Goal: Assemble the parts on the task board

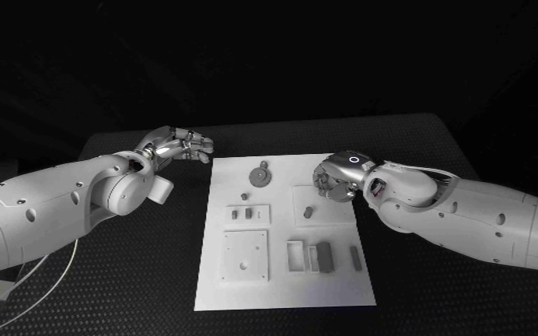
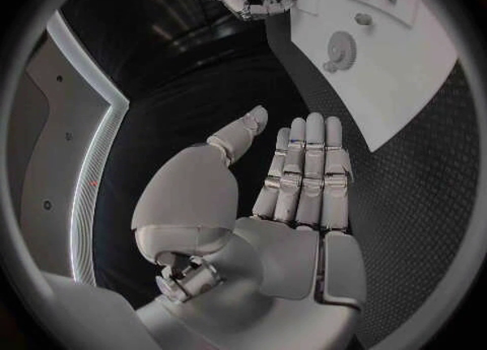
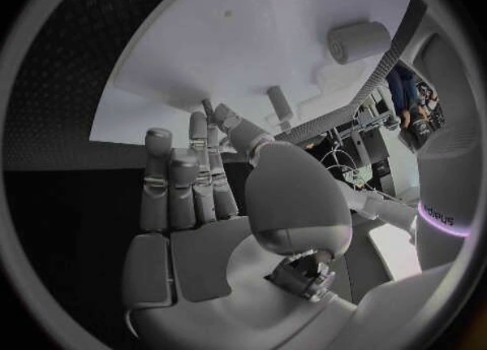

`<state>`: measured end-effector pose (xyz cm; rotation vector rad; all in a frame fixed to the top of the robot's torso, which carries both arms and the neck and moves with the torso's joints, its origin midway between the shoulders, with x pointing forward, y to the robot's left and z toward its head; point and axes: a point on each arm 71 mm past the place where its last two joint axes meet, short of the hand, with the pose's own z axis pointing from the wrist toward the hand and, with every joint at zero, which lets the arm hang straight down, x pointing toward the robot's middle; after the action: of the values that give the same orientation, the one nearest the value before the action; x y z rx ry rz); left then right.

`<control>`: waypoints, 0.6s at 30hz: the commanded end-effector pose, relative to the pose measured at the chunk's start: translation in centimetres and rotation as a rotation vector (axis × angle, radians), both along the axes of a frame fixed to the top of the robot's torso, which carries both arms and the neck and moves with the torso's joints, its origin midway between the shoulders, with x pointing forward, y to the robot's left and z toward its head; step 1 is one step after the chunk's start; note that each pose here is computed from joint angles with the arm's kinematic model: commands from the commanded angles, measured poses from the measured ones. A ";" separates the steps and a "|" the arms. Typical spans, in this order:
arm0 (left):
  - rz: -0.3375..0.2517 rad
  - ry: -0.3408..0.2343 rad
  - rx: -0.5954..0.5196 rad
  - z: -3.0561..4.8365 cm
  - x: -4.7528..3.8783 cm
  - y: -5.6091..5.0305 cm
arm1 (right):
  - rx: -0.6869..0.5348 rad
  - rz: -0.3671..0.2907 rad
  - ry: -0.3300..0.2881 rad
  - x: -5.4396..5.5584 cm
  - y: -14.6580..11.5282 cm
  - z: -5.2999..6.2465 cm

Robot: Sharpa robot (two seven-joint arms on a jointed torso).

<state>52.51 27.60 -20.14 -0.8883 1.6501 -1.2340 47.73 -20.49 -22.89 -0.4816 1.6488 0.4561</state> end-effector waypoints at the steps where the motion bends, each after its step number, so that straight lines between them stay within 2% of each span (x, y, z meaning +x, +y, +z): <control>1: -0.012 -0.003 -0.013 0.10 0.03 -0.2 | 0.004 0.015 -0.003 0.0 0.4 0.6; 7: -0.012 0.000 -0.014 0.07 0.06 -0.2 | 0.026 0.022 -0.011 0.0 0.8 1.7; 11: -0.011 0.001 -0.013 0.06 0.08 -0.2 | 0.058 0.023 0.010 -0.3 1.1 2.2; 15: -0.011 0.004 -0.014 0.04 0.08 -0.2 | 0.144 0.044 0.050 -1.1 2.1 3.0; 18: -0.011 0.002 -0.016 0.06 0.09 -0.3 | 0.190 0.080 0.047 -1.9 3.4 3.4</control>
<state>52.61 27.62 -20.18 -0.8908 1.6495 -1.2321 46.15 -17.64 -19.64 -0.4391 1.6123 0.6103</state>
